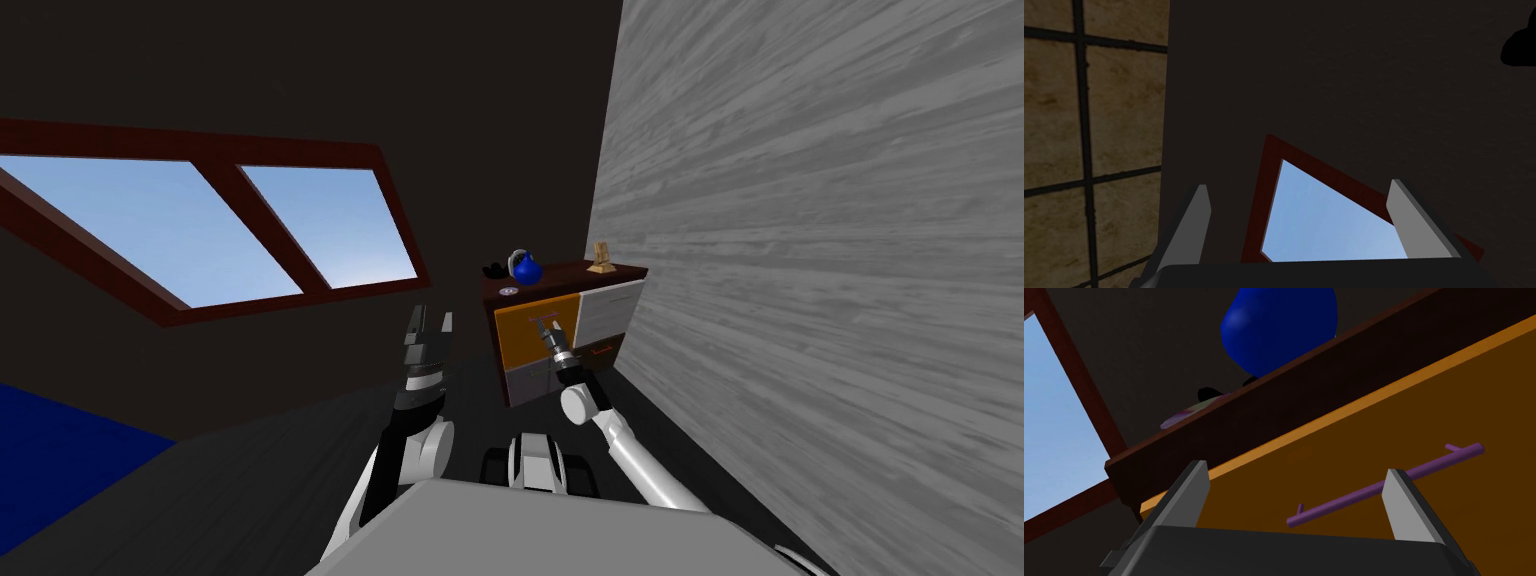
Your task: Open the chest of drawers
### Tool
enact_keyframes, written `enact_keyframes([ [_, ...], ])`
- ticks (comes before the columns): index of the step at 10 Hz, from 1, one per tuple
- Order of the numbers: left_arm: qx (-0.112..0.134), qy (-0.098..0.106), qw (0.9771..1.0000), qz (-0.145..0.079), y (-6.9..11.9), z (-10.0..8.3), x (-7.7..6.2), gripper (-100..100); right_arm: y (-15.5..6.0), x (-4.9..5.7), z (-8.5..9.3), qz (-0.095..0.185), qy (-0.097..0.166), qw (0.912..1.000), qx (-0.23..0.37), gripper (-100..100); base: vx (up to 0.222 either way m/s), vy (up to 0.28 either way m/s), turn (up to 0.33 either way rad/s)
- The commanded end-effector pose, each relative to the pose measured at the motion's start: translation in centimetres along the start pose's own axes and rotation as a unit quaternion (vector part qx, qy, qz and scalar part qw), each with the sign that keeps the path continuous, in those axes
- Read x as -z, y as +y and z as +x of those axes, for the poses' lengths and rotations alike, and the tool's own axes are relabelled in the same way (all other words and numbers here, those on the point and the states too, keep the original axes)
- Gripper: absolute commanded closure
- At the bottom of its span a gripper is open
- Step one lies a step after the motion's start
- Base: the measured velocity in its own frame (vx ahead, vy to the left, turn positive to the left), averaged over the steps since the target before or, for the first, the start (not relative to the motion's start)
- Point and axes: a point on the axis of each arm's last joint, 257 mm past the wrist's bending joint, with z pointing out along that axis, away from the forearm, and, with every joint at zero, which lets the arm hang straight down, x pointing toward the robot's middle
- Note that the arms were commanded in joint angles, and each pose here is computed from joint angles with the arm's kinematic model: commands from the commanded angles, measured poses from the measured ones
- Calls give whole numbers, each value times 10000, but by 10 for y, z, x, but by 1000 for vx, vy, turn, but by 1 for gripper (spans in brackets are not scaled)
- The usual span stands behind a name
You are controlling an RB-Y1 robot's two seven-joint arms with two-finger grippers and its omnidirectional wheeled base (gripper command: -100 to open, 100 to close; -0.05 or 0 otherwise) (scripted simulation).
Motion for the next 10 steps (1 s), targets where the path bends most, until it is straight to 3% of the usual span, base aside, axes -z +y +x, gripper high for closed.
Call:
enact_keyframes([
  [1, 0, 0, 10000, 0, 0, 0, 0, 0, 3, -1, -17, -53, -175, 9988, -454, -100, 21, -35, 5],
  [4, 0, 0, 10000, 0, 0, 0, 0, 0, 7, -2, -44, -167, -449, 9942, -966, -100, 20, -41, -2],
  [7, 0, 0, 10000, 0, 0, 0, 0, 0, 9, -2, -56, -243, -564, 9882, -1407, -100, 21, -34, -3],
  [9, 0, 0, 10000, 0, 0, 0, 0, 0, 8, -3, -80, -378, -763, 9784, -1882, -100, 22, -44, -14],
  [10, 0, 0, 10000, 0, 0, 0, 0, 0, 8, -3, -80, -385, -760, 9766, -1973, -100, 27, -39, -1],
])
